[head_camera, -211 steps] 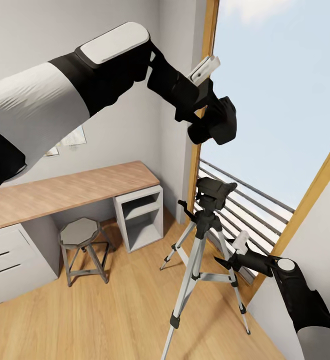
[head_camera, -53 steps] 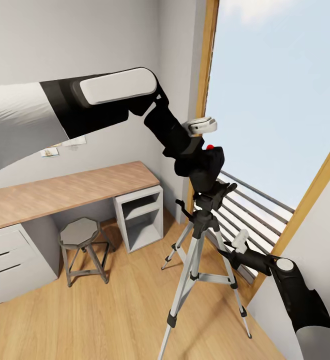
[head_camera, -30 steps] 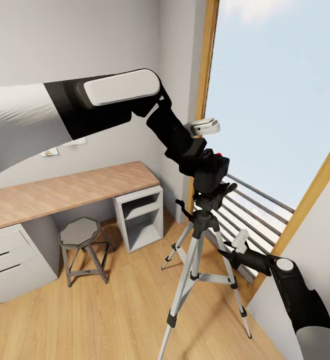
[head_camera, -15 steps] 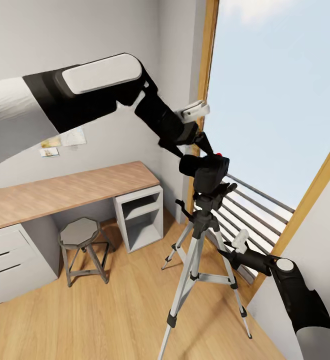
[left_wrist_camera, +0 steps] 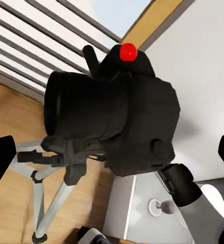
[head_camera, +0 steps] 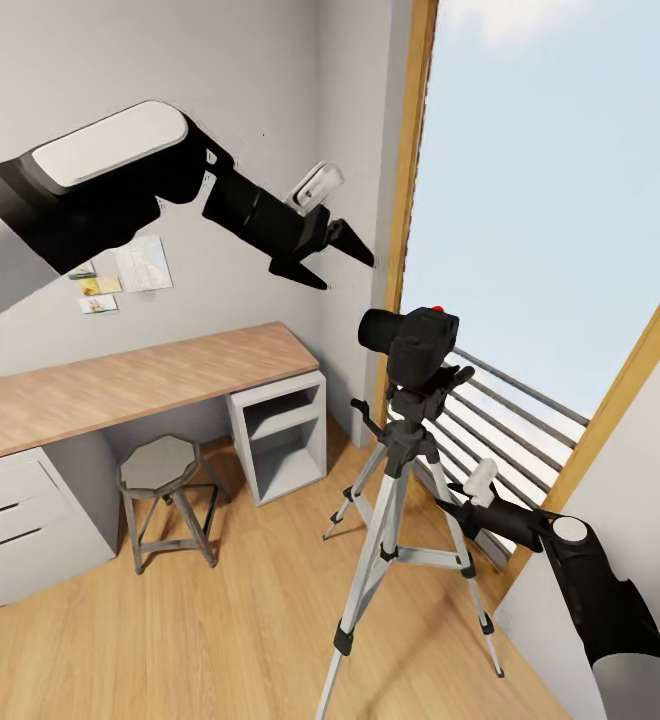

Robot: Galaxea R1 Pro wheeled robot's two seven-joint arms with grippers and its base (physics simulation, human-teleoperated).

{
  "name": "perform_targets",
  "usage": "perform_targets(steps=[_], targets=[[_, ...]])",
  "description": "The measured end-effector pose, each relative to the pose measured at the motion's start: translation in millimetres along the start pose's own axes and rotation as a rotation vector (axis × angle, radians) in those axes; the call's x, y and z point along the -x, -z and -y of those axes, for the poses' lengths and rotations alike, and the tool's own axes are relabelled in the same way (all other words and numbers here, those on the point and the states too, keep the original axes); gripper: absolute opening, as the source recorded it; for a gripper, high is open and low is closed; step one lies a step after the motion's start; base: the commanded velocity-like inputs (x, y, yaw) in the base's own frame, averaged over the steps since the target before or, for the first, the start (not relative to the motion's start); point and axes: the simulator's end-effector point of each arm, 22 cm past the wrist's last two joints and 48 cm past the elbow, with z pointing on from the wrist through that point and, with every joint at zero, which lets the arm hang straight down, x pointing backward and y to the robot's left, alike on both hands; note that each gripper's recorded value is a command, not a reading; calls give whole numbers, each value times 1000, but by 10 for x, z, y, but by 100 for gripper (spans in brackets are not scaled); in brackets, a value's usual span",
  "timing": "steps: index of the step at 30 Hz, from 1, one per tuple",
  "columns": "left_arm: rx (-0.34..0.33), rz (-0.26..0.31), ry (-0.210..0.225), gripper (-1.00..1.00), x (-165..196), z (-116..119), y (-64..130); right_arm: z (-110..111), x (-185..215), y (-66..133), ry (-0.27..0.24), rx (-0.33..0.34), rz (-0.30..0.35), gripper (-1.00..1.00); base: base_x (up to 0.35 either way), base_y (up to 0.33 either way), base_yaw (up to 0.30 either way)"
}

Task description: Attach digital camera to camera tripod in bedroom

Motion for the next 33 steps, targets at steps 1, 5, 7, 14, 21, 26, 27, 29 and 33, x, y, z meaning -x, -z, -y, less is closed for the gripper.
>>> perform_targets(steps=[1, 5, 7, 14, 21, 26, 27, 29, 33], targets=[[-8, 9, 11, 100, 11, -28, 32, -1, -1, 1, -2, 0, 0, -100, 0, 0, 0], [-18, 20, 25, 100, 19, -61, 66, -1, -1, 2, 0, -1, 0, -100, 0, 0, 0], [-20, 23, 30, 100, 21, -77, 78, -1, -1, 2, 0, -1, 0, -100, 0, 0, 0], [-11, 35, 61, 100, 2, -249, 145, -1, -1, 3, 0, -1, 0, -100, 0, 0, 0], [15, 45, 124, 100, -150, -662, 266, -1, -1, 4, 0, 0, 0, -100, 0, 0, 0], [35, 53, 181, 100, -286, -996, 376, 32, -32, -15, 13, -20, 2, 100, 0, 0, 0], [43, 54, 198, 100, -337, -1094, 398, 33, -33, -15, 12, -20, 1, 100, 0, 0, 0], [45, 54, 213, 100, -382, -1165, 409, 33, -33, -14, 12, -21, 1, 100, 0, 0, 0], [53, 49, 235, 100, -460, -1279, 404, 34, -33, -14, 12, -21, 1, 100, 0, 0, 0]])
